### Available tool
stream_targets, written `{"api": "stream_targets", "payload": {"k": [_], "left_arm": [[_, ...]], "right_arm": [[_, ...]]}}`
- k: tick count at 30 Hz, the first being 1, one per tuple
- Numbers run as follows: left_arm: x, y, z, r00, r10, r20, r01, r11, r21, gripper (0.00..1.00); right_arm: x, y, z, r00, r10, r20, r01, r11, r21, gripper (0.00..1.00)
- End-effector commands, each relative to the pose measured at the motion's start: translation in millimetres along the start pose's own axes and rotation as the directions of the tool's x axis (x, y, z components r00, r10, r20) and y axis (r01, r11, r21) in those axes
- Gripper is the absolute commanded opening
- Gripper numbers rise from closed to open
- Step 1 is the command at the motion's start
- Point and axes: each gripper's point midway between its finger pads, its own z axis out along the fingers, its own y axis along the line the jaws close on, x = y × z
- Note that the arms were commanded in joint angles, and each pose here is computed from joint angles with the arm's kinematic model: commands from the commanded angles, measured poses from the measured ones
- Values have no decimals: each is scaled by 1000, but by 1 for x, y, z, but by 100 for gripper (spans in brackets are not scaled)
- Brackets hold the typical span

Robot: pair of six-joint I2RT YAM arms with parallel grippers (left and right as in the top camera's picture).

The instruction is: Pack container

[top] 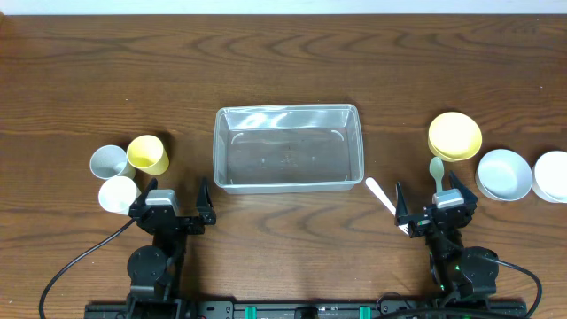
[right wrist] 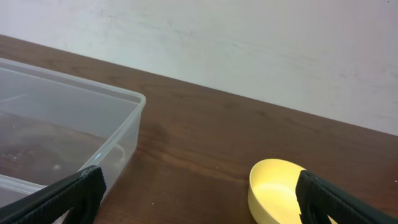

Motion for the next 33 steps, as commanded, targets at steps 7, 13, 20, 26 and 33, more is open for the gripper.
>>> {"api": "stream_targets", "payload": {"k": [7, 13, 20, 26, 33], "left_arm": [[17, 5, 1, 999, 4, -53, -5, 1000, -24, 98], [17, 5, 1, 999, 4, -53, -5, 1000, -24, 98], [17, 5, 1, 999, 4, -53, -5, 1000, -24, 98], [17, 5, 1, 999, 4, -53, -5, 1000, -24, 98], [16, 5, 1, 999, 17, -49, -18, 1000, -24, 98]], "right_arm": [[0, 4, 0, 1000, -14, 4, 14, 1000, -16, 99], [0, 4, 0, 1000, -14, 4, 14, 1000, -16, 99], [0, 4, 0, 1000, -14, 4, 14, 1000, -16, 99], [0, 4, 0, 1000, -14, 4, 14, 1000, -16, 99], [0, 4, 0, 1000, -11, 5, 11, 1000, -21, 99]]}}
